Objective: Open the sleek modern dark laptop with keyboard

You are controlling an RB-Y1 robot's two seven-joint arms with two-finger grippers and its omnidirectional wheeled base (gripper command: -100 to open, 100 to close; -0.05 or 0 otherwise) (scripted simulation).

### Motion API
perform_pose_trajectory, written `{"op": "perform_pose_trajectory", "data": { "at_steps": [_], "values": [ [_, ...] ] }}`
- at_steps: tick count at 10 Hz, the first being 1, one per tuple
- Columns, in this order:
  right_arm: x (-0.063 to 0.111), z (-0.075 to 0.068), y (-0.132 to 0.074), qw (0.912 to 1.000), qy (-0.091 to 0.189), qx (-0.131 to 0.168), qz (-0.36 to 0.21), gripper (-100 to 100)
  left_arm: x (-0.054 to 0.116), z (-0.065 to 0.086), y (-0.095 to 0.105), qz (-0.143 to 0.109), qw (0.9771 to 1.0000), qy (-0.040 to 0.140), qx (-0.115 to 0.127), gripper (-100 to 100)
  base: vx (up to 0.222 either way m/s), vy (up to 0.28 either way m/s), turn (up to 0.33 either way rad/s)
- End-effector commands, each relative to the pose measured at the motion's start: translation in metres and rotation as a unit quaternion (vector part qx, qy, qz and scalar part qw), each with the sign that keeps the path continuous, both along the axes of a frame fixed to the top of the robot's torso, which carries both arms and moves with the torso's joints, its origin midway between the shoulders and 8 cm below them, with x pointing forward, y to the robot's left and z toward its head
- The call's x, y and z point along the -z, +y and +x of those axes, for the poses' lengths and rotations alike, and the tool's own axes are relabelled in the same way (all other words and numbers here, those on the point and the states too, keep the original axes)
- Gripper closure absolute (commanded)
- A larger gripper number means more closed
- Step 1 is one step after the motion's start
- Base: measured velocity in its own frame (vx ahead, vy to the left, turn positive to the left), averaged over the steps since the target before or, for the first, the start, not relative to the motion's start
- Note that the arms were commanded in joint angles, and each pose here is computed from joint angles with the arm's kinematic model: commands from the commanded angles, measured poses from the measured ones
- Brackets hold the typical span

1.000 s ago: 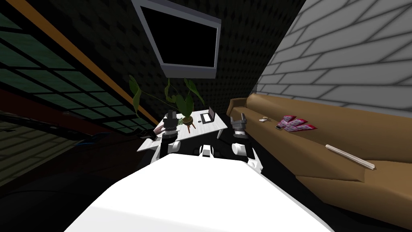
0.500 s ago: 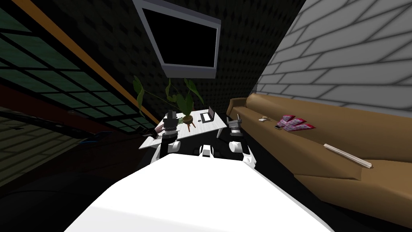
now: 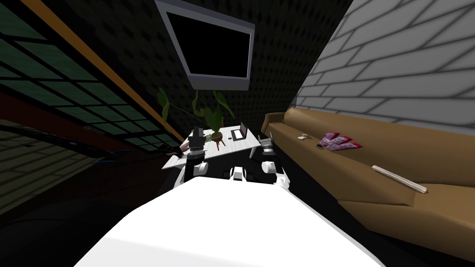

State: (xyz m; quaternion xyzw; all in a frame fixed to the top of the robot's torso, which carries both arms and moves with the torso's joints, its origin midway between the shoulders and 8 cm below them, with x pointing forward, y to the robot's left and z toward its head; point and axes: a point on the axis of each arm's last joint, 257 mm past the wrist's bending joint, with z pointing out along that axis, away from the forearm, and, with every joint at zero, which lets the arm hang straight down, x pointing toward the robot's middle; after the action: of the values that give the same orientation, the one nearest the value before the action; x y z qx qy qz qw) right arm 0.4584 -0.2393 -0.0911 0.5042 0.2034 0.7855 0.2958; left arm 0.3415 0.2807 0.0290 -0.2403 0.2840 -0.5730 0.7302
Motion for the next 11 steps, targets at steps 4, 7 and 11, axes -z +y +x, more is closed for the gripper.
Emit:
{"op": "perform_pose_trajectory", "data": {
  "at_steps": [4, 7, 11],
  "values": [
    [0.021, 0.018, 0.017, 0.9932, 0.027, -0.052, 0.1, -100, 0.0, 0.0, 0.0, 0.0, 1.0, 0.0, 0.0, 0, -0.016, -0.023, 0.024],
    [0.039, 0.032, 0.03, 0.9794, 0.05, -0.087, 0.175, -100, 0.0, 0.0, 0.0, 0.0, 1.0, 0.0, 0.0, 0, -0.007, -0.027, 0.039],
    [0.057, 0.045, 0.042, 0.9575, 0.073, -0.119, 0.253, -100, 0.0, 0.0, 0.0, 0.0, 1.0, 0.0, 0.0, 0, 0.005, -0.033, 0.043]
  ]
}}
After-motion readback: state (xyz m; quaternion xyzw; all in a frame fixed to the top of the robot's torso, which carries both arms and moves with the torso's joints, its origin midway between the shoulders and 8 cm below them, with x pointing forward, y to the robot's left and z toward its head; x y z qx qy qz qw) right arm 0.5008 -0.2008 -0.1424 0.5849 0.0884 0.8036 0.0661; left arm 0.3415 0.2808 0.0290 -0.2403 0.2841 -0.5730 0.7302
